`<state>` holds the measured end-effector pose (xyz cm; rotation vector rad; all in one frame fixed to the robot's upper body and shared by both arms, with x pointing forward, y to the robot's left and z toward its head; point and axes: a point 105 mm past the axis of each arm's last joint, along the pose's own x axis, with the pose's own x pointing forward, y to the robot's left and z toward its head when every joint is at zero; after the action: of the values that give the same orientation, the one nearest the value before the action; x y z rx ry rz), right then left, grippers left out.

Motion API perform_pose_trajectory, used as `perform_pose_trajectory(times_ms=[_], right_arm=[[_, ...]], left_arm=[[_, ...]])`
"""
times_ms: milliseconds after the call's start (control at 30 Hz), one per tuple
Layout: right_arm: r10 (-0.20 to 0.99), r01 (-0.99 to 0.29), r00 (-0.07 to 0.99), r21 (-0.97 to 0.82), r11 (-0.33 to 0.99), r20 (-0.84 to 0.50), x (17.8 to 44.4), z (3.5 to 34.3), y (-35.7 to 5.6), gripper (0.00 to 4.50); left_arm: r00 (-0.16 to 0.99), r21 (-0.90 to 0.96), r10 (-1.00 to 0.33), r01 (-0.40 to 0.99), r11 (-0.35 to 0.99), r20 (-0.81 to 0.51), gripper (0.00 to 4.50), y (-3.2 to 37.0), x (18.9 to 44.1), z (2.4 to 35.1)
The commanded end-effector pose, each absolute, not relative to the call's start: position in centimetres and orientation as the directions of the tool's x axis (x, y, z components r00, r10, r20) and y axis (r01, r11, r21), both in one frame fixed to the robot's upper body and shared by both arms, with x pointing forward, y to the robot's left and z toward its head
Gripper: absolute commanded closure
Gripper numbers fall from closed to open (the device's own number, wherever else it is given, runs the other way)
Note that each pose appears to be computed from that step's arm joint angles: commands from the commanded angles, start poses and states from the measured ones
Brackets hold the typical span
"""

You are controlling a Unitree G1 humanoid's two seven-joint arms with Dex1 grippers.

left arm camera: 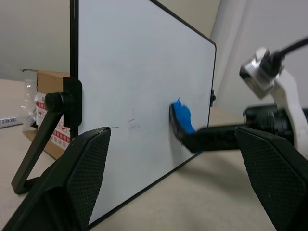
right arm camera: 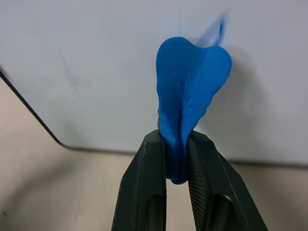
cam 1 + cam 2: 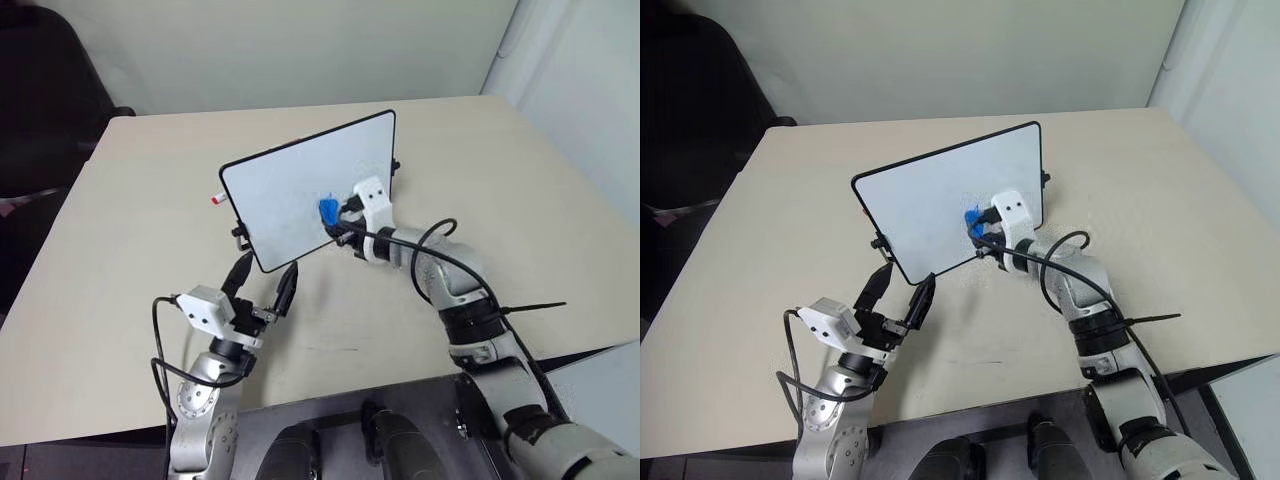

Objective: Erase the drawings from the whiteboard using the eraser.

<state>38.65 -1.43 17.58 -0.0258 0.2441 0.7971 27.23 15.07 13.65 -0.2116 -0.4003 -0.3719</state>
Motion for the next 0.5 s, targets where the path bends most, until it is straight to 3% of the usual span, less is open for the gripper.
perform_pose_trajectory(times_ms=[33,200,500], right_arm=[[0.72,-0.721,0.686,0.039,0.692,-0.103,39.0,21.7,-1.6,4.19],[0.684,-0.683,0.717,0.062,0.728,-0.135,39.9,20.1,-2.2,4.19],[0.696,-0.705,0.649,0.1,0.702,-0.308,38.4,13.1,-1.4,4.19]], left_arm=[[0.836,-0.123,-0.313,0.405,0.906,0.45,0.0,14.9,27.1,14.4],[0.836,-0.123,-0.314,0.406,0.905,0.45,0.0,14.8,27.2,14.4],[0.839,-0.117,-0.307,0.396,0.911,0.45,0.0,15.0,27.0,14.5]])
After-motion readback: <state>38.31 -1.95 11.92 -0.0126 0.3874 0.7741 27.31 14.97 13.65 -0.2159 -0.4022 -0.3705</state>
